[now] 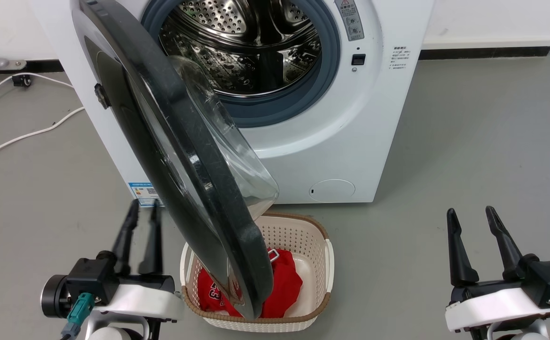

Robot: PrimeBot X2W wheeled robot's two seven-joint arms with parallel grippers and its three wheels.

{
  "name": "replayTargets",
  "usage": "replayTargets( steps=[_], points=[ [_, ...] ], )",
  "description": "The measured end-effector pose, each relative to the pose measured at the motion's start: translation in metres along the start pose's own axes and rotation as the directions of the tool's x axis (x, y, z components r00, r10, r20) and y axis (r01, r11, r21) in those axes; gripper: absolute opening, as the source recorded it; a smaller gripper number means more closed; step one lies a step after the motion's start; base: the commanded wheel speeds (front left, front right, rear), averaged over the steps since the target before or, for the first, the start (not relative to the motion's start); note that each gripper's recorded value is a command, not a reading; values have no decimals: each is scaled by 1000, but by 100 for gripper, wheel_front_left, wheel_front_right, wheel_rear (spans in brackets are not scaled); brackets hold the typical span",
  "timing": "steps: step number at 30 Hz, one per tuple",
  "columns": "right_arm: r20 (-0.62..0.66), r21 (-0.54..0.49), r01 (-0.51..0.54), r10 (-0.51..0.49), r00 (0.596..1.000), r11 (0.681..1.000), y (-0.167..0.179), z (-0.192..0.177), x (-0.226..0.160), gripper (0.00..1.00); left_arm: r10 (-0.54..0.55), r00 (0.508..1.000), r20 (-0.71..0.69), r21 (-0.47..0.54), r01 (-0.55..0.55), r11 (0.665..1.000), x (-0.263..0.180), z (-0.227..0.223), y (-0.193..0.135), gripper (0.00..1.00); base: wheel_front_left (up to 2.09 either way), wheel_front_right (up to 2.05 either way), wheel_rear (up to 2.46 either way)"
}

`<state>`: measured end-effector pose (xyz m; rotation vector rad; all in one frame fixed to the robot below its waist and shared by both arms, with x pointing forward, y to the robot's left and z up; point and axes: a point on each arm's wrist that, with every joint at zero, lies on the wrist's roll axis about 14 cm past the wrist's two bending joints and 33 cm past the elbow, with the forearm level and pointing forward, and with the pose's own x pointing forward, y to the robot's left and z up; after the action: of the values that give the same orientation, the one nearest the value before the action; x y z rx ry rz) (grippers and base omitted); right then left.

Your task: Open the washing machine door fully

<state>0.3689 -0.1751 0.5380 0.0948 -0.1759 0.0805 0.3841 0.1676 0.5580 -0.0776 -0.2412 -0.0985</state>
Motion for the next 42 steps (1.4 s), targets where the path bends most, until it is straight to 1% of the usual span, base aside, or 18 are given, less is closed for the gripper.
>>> replayTargets(
  steps=[9,14,17,22,28,32,35,36,39,42],
  points=[
    [0,4,1,-1,1000,1000,0,-1,0,100,-5,999,49,0,5,1000,3,15,-1,0,0,0,0],
    [-2,12,1,-1,1000,1000,0,-2,0,100,-13,992,127,8,12,1000,7,40,-3,0,0,0,0],
    [-2,13,1,-1,1000,1000,0,-2,0,100,-25,977,212,19,21,1000,11,68,-6,0,0,0,0],
    [-2,15,2,-2,1000,1000,0,-2,0,100,-49,920,388,43,35,998,10,127,-12,0,0,0,0],
    [-1,21,3,-3,1000,1000,0,-2,-1,100,-97,818,567,71,68,995,-3,191,-29,0,0,0,0],
    [-1,20,7,-7,1000,1000,-1,-1,-2,100,-152,736,659,85,128,988,-17,225,-50,0,0,0,0],
    [0,21,10,-10,1000,1000,-2,-1,-3,100,-205,707,676,85,202,976,-23,231,-70,0,0,0,0],
    [0,21,11,-11,1000,1000,-2,0,-3,100,-224,710,668,78,232,970,-24,227,-78,0,0,0,0],
    [0,24,15,-15,1000,1000,-3,0,-4,100,-280,741,611,38,325,945,-26,205,-102,0,0,0,0],
    [-2,27,17,-17,1000,999,-4,-1,-5,100,-363,769,526,-12,433,901,-31,174,-131,0,0,0,0]
  ],
)
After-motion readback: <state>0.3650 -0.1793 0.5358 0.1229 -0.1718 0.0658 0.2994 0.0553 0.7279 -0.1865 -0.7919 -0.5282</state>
